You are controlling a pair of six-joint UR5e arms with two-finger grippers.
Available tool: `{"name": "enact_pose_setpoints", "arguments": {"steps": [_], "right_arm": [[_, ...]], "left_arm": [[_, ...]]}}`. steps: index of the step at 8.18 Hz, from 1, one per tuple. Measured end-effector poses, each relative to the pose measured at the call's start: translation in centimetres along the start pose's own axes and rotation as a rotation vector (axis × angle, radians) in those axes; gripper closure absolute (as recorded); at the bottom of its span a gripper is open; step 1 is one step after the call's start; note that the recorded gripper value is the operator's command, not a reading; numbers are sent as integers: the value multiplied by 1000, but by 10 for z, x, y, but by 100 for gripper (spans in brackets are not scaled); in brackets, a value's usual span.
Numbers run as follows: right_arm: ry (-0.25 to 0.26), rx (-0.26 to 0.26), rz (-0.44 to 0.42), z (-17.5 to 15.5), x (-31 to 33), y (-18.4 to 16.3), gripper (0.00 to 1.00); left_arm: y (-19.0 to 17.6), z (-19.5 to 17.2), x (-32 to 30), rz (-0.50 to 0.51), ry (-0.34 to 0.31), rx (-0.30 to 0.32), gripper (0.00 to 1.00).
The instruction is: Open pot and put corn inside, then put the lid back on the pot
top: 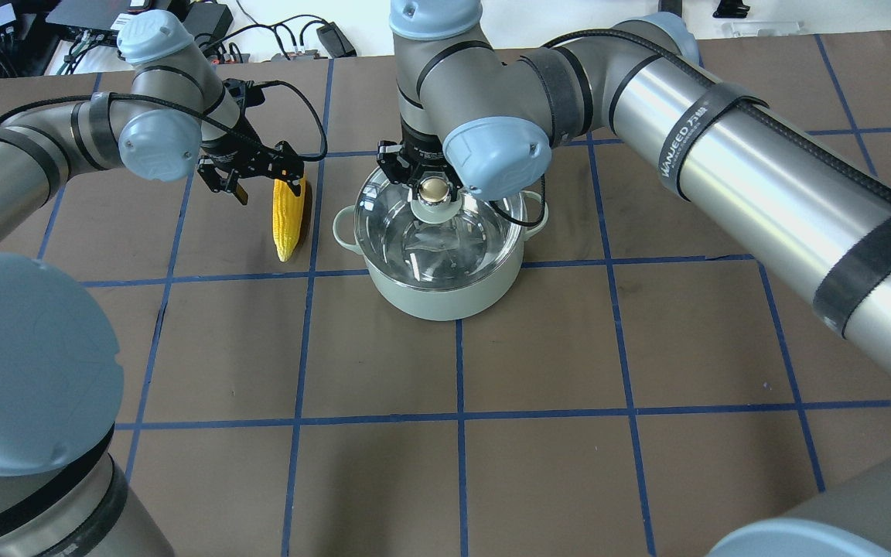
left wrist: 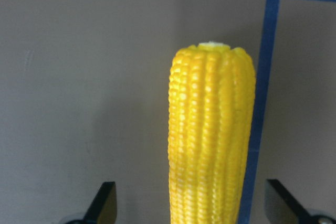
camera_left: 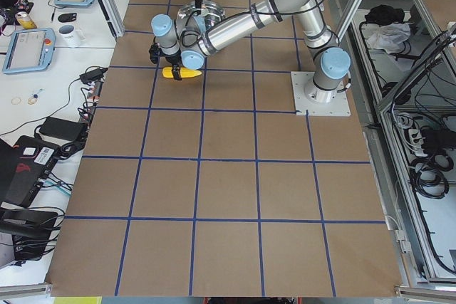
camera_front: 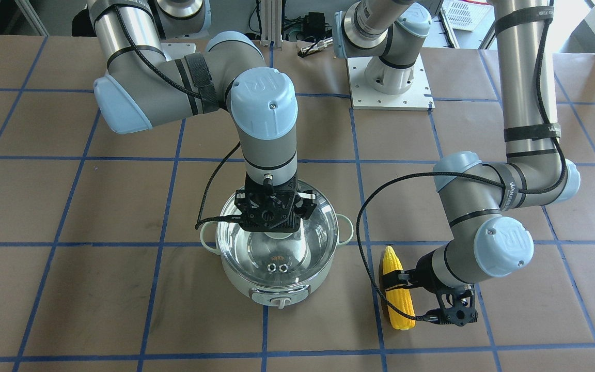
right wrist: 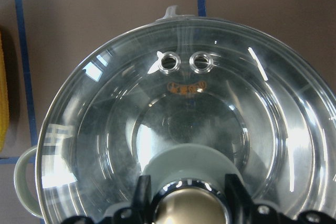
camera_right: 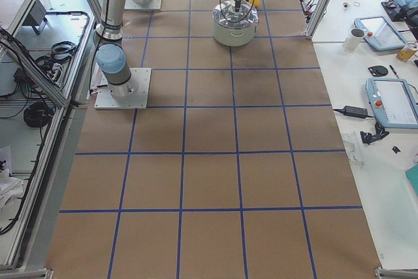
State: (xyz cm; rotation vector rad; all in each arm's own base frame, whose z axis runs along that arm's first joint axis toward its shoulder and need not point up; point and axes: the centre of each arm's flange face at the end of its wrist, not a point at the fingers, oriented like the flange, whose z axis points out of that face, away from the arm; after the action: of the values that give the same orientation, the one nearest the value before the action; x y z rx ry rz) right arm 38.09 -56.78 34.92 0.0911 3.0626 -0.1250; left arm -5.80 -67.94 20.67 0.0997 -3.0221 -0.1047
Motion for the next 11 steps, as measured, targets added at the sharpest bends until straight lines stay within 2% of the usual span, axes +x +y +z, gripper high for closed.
{"name": "enact_pose_setpoints", "arguments": {"steps": [2, 3, 4, 5, 6, 9, 11], "right_arm": [[-30, 10, 11, -26, 11, -7, 100], [-40, 0, 12, -51, 33, -12, 100], [-42, -11, 6, -79, 67, -18, 100], [-33, -27, -14, -101, 106, -24, 100], [-17, -36, -61, -119, 145, -29, 100], [50, -66, -151, -165, 275, -37, 100], [60, -114, -162, -178, 373, -35, 100]], "left_arm": [[-1, 8, -1, -9, 2, -12, 1], [-2, 13, -2, -24, 1, -19, 18], [-3, 17, -2, -38, 2, -25, 58], [-3, 19, -2, -51, 2, -29, 89], [-3, 20, -2, -62, 2, -31, 100], [-3, 20, -2, -85, 1, -32, 100], [0, 3, -1, -133, -6, -30, 100]]}}
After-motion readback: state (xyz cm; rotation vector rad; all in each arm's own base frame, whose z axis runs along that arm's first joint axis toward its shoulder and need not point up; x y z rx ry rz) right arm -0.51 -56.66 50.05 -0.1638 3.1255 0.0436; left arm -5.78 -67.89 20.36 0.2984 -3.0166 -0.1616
